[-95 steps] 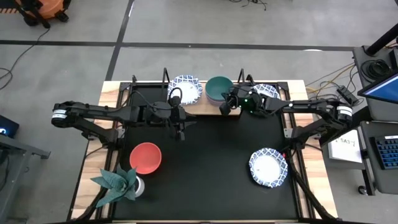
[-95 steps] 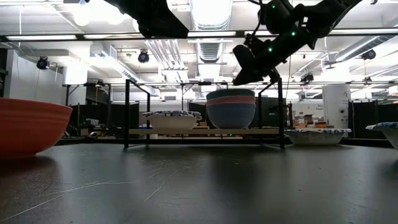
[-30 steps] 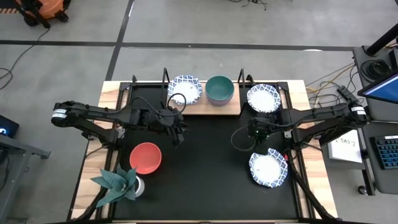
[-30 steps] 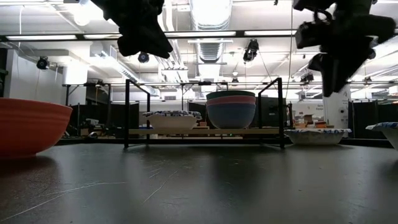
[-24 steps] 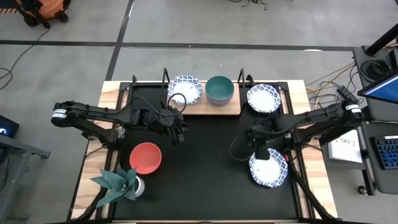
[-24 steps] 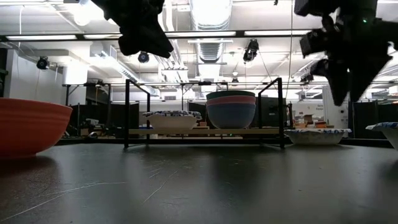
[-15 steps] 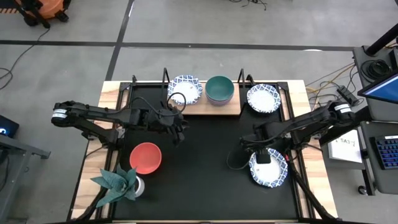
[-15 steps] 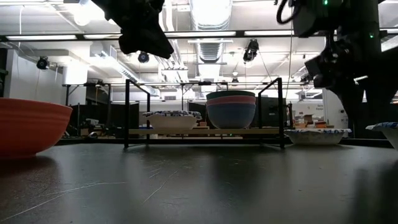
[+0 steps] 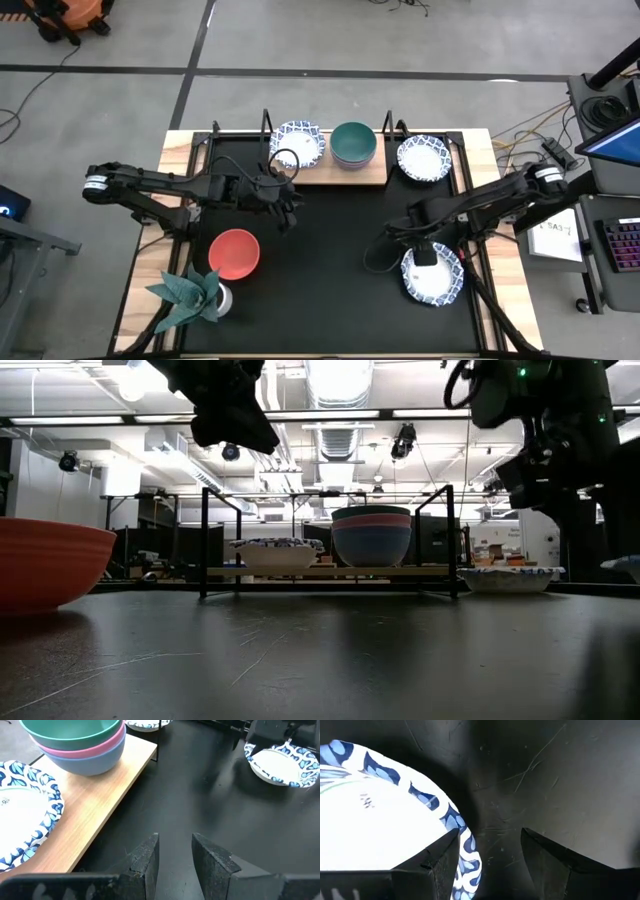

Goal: Place and stack bowls onto a shelf
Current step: Stack the white bowl on top of the other white bowls on the shelf

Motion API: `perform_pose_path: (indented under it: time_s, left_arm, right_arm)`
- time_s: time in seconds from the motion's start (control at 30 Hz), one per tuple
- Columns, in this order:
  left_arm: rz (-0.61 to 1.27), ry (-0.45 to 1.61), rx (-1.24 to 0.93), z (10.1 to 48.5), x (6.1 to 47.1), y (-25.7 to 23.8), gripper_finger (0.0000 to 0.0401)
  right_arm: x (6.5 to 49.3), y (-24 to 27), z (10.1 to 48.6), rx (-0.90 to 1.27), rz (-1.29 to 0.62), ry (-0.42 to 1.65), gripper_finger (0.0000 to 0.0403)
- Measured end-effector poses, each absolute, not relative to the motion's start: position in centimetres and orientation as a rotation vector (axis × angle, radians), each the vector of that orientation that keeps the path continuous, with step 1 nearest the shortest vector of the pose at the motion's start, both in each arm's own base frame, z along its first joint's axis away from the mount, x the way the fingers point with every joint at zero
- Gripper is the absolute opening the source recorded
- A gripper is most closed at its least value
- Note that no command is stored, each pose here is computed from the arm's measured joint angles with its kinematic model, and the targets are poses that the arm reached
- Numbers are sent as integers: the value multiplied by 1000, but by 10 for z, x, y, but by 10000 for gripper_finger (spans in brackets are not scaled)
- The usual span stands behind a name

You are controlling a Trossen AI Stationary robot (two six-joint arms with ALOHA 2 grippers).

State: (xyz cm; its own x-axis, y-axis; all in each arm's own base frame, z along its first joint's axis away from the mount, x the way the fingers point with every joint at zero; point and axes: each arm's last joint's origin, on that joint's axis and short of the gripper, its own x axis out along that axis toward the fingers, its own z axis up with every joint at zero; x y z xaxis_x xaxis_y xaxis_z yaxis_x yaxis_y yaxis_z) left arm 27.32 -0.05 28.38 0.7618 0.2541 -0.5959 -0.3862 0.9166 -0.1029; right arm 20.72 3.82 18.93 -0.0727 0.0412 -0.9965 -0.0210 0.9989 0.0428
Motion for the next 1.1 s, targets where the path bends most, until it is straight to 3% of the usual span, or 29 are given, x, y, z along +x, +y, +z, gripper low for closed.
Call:
perform_pose_path:
  time_s: [0.33,0.6,0.73,0.93,1.1]
  left_arm:
    - [352,616,-225,279,278,-1,97]
    - [348,649,-198,268,288,-1,97]
    - [345,649,-189,267,290,-1,97]
    - [341,630,-194,268,292,-1,97]
    - [339,611,-199,269,293,-1,97]
  right_arm:
    - [197,43,204,124,52,1591,201]
    - [196,54,184,114,59,1595,196]
    - [196,53,181,113,49,1592,153]
    - [198,54,181,117,57,1564,28]
    - [202,53,182,101,6,1521,13]
